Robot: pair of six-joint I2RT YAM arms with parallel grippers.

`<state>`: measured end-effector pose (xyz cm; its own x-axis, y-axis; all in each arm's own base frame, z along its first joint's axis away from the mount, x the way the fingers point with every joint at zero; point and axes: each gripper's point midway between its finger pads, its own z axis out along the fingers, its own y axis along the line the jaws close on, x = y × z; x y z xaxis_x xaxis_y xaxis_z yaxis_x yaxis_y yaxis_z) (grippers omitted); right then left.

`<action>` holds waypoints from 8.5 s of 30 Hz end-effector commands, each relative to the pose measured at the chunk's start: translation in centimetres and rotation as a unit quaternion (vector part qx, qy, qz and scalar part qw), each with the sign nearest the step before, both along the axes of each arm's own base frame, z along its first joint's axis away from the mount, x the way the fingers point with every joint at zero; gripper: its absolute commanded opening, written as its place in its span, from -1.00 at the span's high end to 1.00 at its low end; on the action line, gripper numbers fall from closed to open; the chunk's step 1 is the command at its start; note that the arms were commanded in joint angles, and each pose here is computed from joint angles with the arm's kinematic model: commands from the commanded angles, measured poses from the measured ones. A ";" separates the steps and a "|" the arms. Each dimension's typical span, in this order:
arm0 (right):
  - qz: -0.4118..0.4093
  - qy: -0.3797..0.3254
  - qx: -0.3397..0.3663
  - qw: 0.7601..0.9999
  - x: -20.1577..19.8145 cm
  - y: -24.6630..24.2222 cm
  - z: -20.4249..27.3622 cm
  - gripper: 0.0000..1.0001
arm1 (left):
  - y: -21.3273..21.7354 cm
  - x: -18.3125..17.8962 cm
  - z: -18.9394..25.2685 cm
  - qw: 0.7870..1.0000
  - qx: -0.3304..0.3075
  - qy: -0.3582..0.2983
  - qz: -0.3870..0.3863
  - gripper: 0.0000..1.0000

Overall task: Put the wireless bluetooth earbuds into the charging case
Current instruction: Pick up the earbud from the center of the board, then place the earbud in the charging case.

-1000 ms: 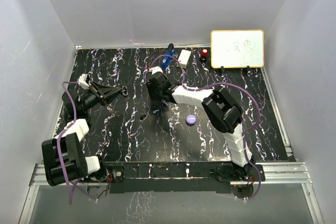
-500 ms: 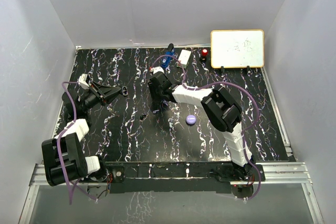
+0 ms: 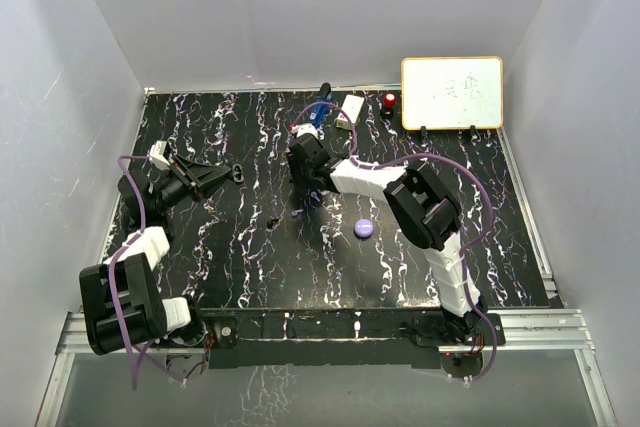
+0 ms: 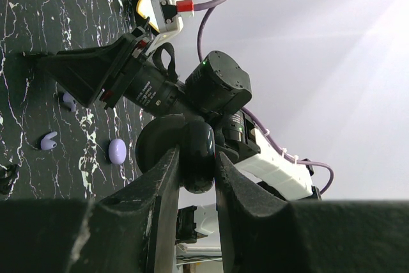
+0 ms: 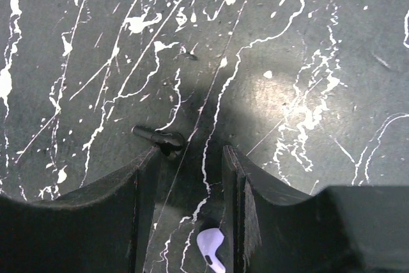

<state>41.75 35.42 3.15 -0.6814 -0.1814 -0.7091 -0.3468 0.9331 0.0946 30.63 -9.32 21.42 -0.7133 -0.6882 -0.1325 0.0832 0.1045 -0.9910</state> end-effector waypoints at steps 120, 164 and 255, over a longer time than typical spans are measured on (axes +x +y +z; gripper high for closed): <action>0.073 -0.105 0.097 0.987 0.8 2.9 13.1 0.83 | -0.7 0.0 1.6 0.999 0.003 -0.024 -0.024 1.00; 0.282 -0.388 0.326 0.815 -11.8 0.5 28.9 1.00 | -10.2 -1.2 2.9 0.985 -0.065 -0.036 -0.154 1.00; 0.293 -0.478 0.316 0.766 -10.3 1.1 26.1 1.00 | -12.0 -2.0 4.0 0.984 -0.067 -0.036 -0.164 1.00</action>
<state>31.10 36.56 26.64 0.1968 0.2750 -0.9411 -0.8893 0.4542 -0.0532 29.30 -21.28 23.38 -0.8961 -0.4420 -0.0417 0.0770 -0.0622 -0.9951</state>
